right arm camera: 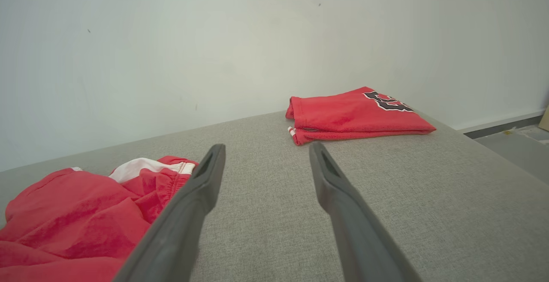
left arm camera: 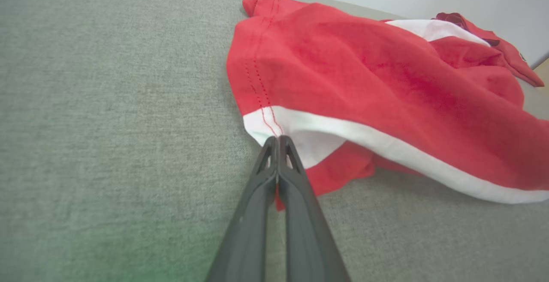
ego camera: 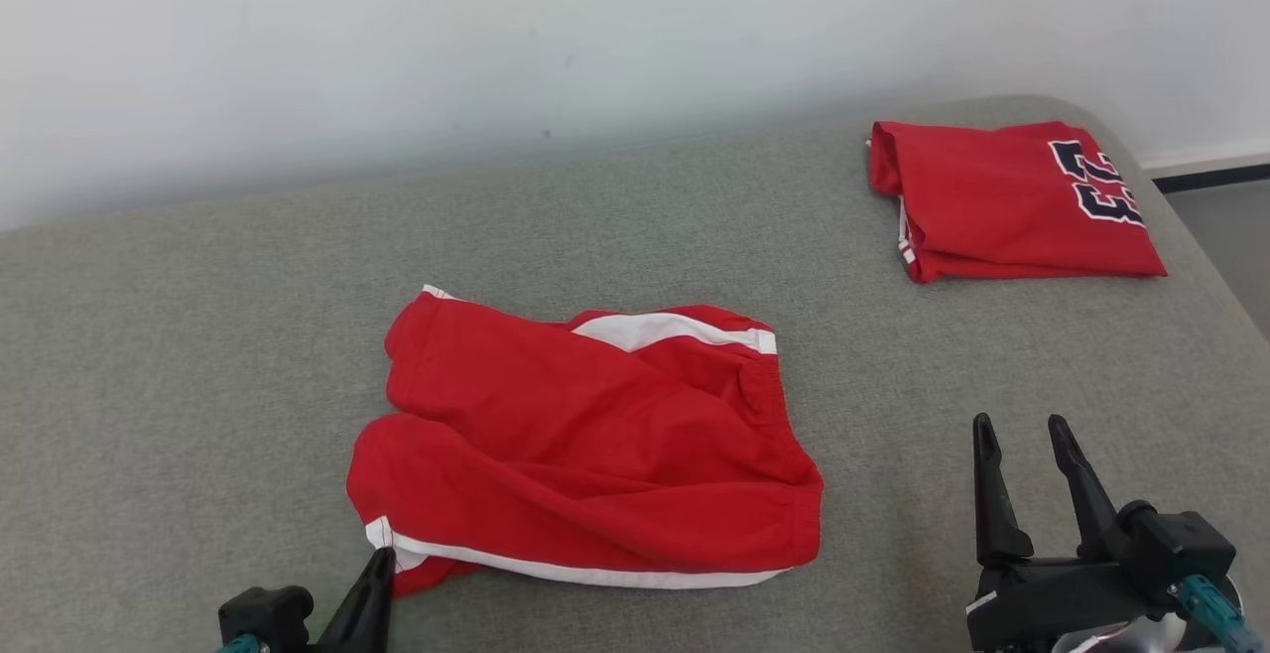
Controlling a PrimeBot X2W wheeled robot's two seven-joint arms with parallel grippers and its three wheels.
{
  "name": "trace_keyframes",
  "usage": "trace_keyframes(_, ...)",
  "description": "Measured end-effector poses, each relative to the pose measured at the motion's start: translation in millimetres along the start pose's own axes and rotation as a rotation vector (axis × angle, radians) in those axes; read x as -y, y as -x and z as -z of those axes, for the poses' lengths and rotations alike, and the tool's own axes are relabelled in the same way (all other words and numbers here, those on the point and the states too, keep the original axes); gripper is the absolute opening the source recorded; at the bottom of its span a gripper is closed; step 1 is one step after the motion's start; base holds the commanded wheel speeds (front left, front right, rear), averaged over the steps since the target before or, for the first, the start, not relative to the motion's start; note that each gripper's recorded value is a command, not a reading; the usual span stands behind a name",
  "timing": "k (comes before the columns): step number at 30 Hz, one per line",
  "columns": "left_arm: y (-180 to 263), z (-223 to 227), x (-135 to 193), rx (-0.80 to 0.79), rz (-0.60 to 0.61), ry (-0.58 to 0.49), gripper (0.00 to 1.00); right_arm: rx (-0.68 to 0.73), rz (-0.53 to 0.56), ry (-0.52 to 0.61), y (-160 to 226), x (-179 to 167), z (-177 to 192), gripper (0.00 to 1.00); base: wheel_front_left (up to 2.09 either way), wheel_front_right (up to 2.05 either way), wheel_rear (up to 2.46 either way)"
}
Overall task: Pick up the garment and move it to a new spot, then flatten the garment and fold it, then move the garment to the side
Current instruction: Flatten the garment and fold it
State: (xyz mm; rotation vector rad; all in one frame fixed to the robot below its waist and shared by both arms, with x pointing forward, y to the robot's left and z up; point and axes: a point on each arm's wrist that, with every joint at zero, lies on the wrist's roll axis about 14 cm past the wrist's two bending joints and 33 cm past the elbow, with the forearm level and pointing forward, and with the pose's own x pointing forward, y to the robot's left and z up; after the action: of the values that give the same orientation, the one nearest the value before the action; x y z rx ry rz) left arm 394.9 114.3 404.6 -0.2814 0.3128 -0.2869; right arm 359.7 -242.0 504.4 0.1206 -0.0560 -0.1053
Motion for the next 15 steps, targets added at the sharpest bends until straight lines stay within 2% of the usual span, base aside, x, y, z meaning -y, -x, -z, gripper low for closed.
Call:
trace_keyframes(6,10.8,-18.1,-10.6,0.058,-0.019,-0.027,0.00,0.002,-0.032,-0.004,-3.3,-10.5,-0.6,1.00,0.00,0.00,0.00)
trace_keyframes(11,38.9,-34.6,-13.3,0.136,-0.018,-0.064,0.00,-0.004,-0.071,-0.013,-6.1,-24.7,2.2,1.00,0.00,0.00,0.00)
trace_keyframes(15,65.0,-15.4,-16.5,0.110,-0.055,-0.055,0.00,-0.012,-0.097,-0.020,-9.0,-34.8,5.5,1.00,0.00,0.00,0.00)
